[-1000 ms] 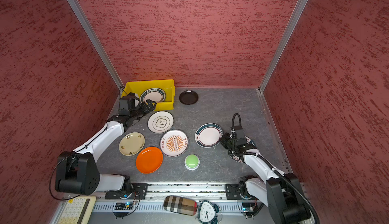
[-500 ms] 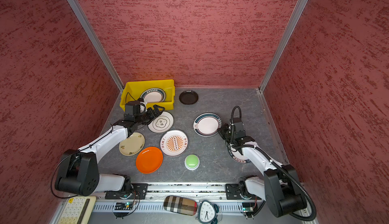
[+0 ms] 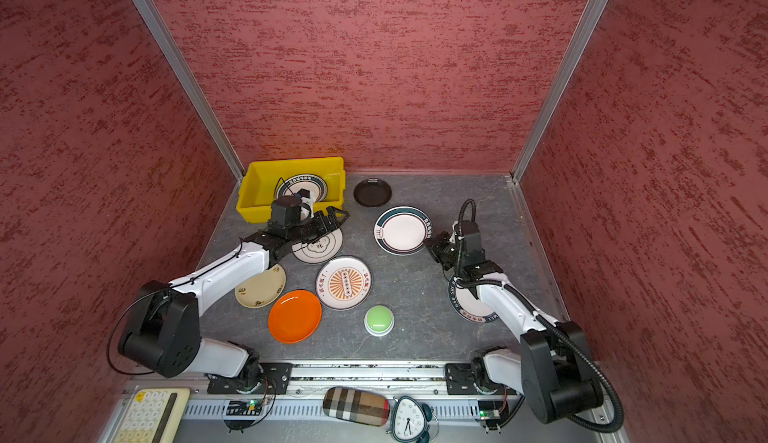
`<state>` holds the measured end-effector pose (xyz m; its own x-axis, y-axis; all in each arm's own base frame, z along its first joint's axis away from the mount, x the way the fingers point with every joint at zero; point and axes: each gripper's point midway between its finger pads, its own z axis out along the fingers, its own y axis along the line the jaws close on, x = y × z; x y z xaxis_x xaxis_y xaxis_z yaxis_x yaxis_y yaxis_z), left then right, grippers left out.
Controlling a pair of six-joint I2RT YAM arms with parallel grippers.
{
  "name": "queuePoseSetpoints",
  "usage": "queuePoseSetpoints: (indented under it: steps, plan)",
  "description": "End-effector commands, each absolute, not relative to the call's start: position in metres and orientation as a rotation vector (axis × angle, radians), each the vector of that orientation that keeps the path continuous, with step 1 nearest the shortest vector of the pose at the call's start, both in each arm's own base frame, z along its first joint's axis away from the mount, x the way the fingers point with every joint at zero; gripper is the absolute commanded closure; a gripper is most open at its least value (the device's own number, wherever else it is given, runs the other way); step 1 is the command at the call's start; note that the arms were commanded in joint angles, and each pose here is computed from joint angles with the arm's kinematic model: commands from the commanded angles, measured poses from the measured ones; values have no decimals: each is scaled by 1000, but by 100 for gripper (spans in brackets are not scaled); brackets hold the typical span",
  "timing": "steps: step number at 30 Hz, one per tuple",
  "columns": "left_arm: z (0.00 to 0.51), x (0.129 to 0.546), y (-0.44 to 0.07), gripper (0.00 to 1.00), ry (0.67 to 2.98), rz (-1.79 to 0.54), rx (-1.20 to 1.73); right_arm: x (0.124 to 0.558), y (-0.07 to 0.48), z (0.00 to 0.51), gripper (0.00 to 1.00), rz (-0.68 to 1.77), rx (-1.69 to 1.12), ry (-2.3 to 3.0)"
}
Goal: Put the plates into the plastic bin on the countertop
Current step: 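Grip the upright plate rim with the left gripper while the right gripper holds it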
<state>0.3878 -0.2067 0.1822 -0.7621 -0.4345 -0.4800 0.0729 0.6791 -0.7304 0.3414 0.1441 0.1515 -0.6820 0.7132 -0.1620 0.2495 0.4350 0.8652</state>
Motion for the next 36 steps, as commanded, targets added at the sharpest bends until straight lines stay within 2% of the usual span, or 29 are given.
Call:
queuePoseSetpoints:
  steps: [1, 9, 13, 15, 21, 25, 27, 31, 34, 36]
  plan:
    - [188, 393, -217, 1, 2235, -1022, -275, 356, 158, 201, 100, 1346, 673, 2036]
    - [200, 391, -247, 0, 2231, -1093, -211, 350, 165, 199, 100, 1393, 592, 2014]
    - [195, 394, -261, 3, 2264, -1112, -195, 347, 168, 201, 100, 1411, 570, 2008]
    - [193, 398, -267, 8, 2270, -1135, -194, 347, 169, 204, 100, 1425, 564, 2000]
    - [199, 407, -277, 28, 2242, -1191, -197, 350, 175, 215, 100, 1477, 524, 1974]
    - [203, 411, -280, 50, 2240, -1193, -189, 352, 178, 218, 100, 1501, 505, 1967]
    - [205, 410, -283, 57, 2232, -1212, -169, 353, 181, 218, 100, 1511, 493, 1973]
    - [210, 408, -291, 85, 2205, -1266, -125, 356, 184, 216, 100, 1528, 483, 1975]
    - [211, 407, -295, 86, 2208, -1276, -114, 358, 187, 214, 100, 1552, 478, 1974]
    - [210, 407, -295, 93, 2211, -1273, -115, 359, 188, 214, 100, 1566, 475, 1970]
